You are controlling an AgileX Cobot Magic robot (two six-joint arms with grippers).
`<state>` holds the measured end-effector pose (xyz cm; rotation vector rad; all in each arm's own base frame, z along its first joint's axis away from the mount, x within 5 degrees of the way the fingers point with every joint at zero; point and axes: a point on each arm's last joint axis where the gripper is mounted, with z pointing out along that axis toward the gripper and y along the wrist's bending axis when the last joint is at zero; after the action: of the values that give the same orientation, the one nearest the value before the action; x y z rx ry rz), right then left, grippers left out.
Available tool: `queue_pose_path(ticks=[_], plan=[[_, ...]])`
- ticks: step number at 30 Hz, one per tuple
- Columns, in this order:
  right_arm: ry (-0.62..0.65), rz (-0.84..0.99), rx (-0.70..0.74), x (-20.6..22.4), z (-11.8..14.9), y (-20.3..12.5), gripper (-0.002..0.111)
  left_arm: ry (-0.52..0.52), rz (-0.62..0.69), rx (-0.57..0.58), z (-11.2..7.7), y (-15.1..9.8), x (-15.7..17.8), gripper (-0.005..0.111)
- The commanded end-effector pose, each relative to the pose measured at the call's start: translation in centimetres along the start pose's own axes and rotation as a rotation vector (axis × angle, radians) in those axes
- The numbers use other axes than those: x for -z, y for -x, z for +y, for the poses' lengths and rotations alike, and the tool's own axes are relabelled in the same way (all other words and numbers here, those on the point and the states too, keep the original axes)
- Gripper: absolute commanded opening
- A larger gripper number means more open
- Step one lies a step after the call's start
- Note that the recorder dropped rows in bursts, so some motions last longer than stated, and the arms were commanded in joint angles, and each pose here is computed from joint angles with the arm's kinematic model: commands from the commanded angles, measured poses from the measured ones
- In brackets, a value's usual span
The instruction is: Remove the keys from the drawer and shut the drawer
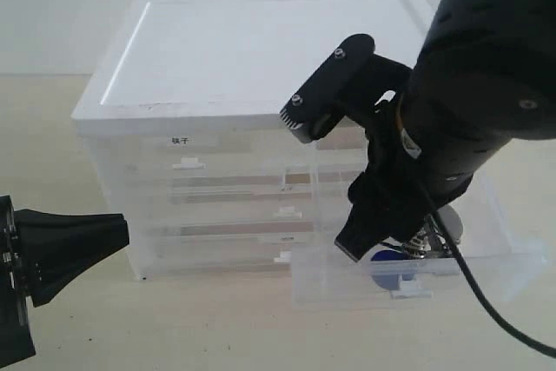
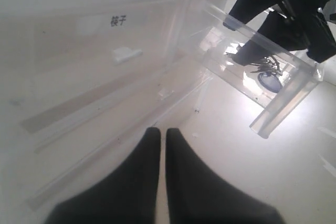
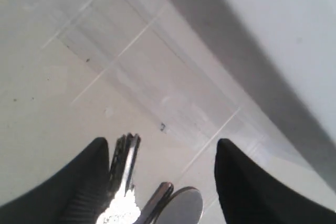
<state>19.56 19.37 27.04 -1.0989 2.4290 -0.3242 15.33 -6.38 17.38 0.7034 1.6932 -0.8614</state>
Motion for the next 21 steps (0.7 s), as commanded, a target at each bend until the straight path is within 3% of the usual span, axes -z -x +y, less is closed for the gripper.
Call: queue_pose_path(ticks=[1,6,7,21], plan=[[0.021,0.008,-0.03,-0.7,-0.4,0.1,0.038,-0.008,-0.006,0.015,0.0,0.0,0.0,0.005],[0.026,0.016,-0.009,-0.7,-0.4,0.0,0.002,-0.008,-0.006,0.015,0.0,0.0,0.0,0.005],[0.022,0.015,-0.006,-0.7,-0.4,0.0,0.0,-0.008,-0.006,0.015,0.0,0.0,0.0,0.005],[0.014,-0.227,-0.039,4.0,-2.1,-0.4,0.0,-0.008,-0.006,0.015,0.0,0.0,0.0,0.005]])
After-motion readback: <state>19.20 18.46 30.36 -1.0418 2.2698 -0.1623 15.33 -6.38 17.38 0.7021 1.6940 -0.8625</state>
